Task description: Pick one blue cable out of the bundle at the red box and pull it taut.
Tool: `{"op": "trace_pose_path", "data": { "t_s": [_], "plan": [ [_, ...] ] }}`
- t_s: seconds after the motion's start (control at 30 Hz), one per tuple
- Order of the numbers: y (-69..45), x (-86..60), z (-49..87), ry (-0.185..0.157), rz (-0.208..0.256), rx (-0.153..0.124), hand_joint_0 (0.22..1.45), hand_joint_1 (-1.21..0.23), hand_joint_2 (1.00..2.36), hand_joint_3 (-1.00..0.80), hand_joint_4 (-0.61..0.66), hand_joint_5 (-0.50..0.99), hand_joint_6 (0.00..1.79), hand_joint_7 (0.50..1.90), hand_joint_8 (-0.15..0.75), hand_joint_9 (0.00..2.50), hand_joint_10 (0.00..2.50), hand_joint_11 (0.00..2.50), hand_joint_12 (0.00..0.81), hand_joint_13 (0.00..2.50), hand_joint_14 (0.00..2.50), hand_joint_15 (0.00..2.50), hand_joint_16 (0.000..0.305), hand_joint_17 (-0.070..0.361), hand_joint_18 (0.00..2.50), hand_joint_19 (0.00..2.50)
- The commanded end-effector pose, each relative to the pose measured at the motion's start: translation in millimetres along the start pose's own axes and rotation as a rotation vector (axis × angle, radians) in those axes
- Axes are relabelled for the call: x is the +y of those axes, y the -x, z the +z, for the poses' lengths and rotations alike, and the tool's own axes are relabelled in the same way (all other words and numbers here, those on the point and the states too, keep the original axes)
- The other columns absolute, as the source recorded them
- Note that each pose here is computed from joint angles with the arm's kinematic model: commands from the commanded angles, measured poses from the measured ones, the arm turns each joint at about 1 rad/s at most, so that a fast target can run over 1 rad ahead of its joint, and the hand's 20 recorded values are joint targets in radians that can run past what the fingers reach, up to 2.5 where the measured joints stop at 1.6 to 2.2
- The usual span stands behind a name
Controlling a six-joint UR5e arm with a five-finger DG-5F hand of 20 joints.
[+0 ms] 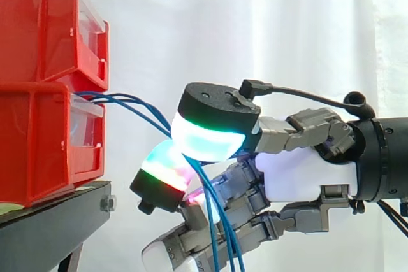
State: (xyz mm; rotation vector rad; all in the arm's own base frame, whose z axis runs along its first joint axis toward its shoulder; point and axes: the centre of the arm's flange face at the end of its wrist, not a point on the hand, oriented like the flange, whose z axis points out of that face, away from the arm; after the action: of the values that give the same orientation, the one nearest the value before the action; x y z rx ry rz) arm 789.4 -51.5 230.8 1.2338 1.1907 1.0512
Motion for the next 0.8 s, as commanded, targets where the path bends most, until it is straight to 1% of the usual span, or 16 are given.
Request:
{"op": "trace_pose_path", "data": {
  "t_s": [0.0, 0.03, 0.07, 0.1, 0.13, 0.2, 0.27, 0.3, 0.33, 0.37, 0.4, 0.43, 0.5, 0.53, 0.63, 0.77],
  "plan": [
    [0.6, 0.1, 0.3, 0.002, 0.001, -0.001, 0.64, -0.8, 1.01, -0.35, 0.17, -0.13, 0.88, 1.18, 0.374, 1.06, 0.02, 1.01, 0.366, 0.72, 0.01, 0.38, 0.049, 0.11, 0.63, 0.41],
    [-0.6, 0.3, 0.4, 0.004, 0.002, 0.0, 0.65, -0.82, 1.01, -0.33, 0.15, -0.13, 0.89, 1.14, 0.371, 1.06, 0.02, 1.01, 0.367, 0.72, 0.02, 0.38, 0.049, 0.11, 0.64, 0.4],
    [0.6, 0.3, 0.4, 0.004, 0.004, -0.002, 0.66, -0.84, 1.01, -0.32, 0.14, -0.13, 0.9, 1.14, 0.371, 1.06, 0.02, 1.03, 0.365, 0.73, 0.01, 0.39, 0.049, 0.11, 0.64, 0.39],
    [-0.6, 0.3, 0.4, 0.004, 0.006, 0.0, 0.68, -0.88, 1.01, -0.3, 0.09, -0.14, 0.91, 1.11, 0.362, 1.04, 0.02, 1.05, 0.367, 0.73, 0.01, 0.37, 0.049, 0.11, 0.65, 0.38],
    [-0.6, 0.3, 0.4, 0.004, 0.01, 0.0, 0.72, -0.92, 1.02, -0.31, 0.06, -0.15, 0.92, 1.1, 0.366, 1.03, 0.02, 1.06, 0.365, 0.72, 0.01, 0.38, 0.049, 0.111, 0.65, 0.36],
    [-0.6, 0.3, 0.4, 0.004, 0.019, 0.0, 0.75, -0.95, 1.01, -0.33, 0.04, -0.16, 0.93, 1.06, 0.358, 1.02, 0.02, 1.05, 0.365, 0.72, 0.01, 0.37, 0.049, 0.111, 0.66, 0.36],
    [-0.6, 0.3, 0.4, 0.004, 0.03, 0.0, 0.78, -0.97, 1.01, -0.4, 0.08, -0.17, 0.94, 1.02, 0.352, 1.0, 0.01, 1.07, 0.366, 0.71, 0.01, 0.36, 0.049, 0.11, 0.66, 0.34],
    [-0.6, 0.3, 0.4, 0.004, 0.03, 0.0, 0.8, -0.98, 1.0, -0.46, 0.11, -0.18, 0.94, 0.99, 0.349, 0.99, 0.01, 1.06, 0.364, 0.71, 0.01, 0.36, 0.049, 0.11, 0.66, 0.35],
    [-0.3, 0.3, 0.4, 0.004, 0.042, -0.003, 0.8, -0.98, 1.0, -0.5, 0.13, -0.18, 0.94, 0.98, 0.349, 0.99, 0.01, 1.06, 0.365, 0.71, 0.01, 0.36, 0.049, 0.11, 0.66, 0.34],
    [-0.3, 0.3, 0.4, 0.004, 0.055, -0.003, 0.79, -0.98, 1.0, -0.5, 0.13, -0.18, 0.94, 0.98, 0.35, 0.99, 0.01, 1.07, 0.365, 0.71, 0.01, 0.35, 0.049, 0.11, 0.67, 0.34],
    [0.4, -0.2, -0.1, -0.001, 0.081, -0.009, 0.76, -0.98, 1.0, -0.5, 0.15, -0.18, 0.94, 0.95, 0.353, 0.99, 0.01, 1.07, 0.363, 0.72, 0.01, 0.36, 0.049, 0.11, 0.68, 0.33],
    [0.4, -0.2, -0.1, -0.001, 0.081, -0.009, 0.72, -0.97, 1.0, -0.5, 0.15, -0.18, 0.94, 0.93, 0.357, 1.0, 0.02, 1.07, 0.362, 0.72, 0.01, 0.36, 0.049, 0.111, 0.67, 0.34],
    [0.4, -0.2, -0.1, -0.001, 0.084, -0.009, 0.65, -0.95, 1.0, -0.5, 0.16, -0.17, 0.93, 0.94, 0.355, 1.01, 0.01, 1.06, 0.362, 0.71, 0.01, 0.37, 0.049, 0.111, 0.67, 0.37],
    [0.4, -0.2, -0.1, -0.001, 0.086, -0.009, 0.6, -0.9, 1.0, -0.5, 0.17, -0.16, 0.91, 0.99, 0.366, 1.02, 0.01, 1.08, 0.365, 0.71, 0.01, 0.38, 0.05, 0.112, 0.65, 0.39],
    [0.4, -0.9, -0.4, -0.002, 0.085, -0.009, 0.55, -0.8, 1.0, -0.5, 0.17, -0.15, 0.9, 1.03, 0.379, 1.06, 0.01, 1.08, 0.375, 0.72, 0.01, 0.38, 0.051, 0.115, 0.66, 0.41],
    [0.2, -0.6, -0.1, 0.001, 0.086, -0.007, 0.54, -0.76, 1.0, -0.5, 0.18, -0.14, 0.89, 1.06, 0.387, 1.09, 0.01, 1.08, 0.379, 0.72, 0.01, 0.39, 0.052, 0.118, 0.66, 0.42]
  ]
}}
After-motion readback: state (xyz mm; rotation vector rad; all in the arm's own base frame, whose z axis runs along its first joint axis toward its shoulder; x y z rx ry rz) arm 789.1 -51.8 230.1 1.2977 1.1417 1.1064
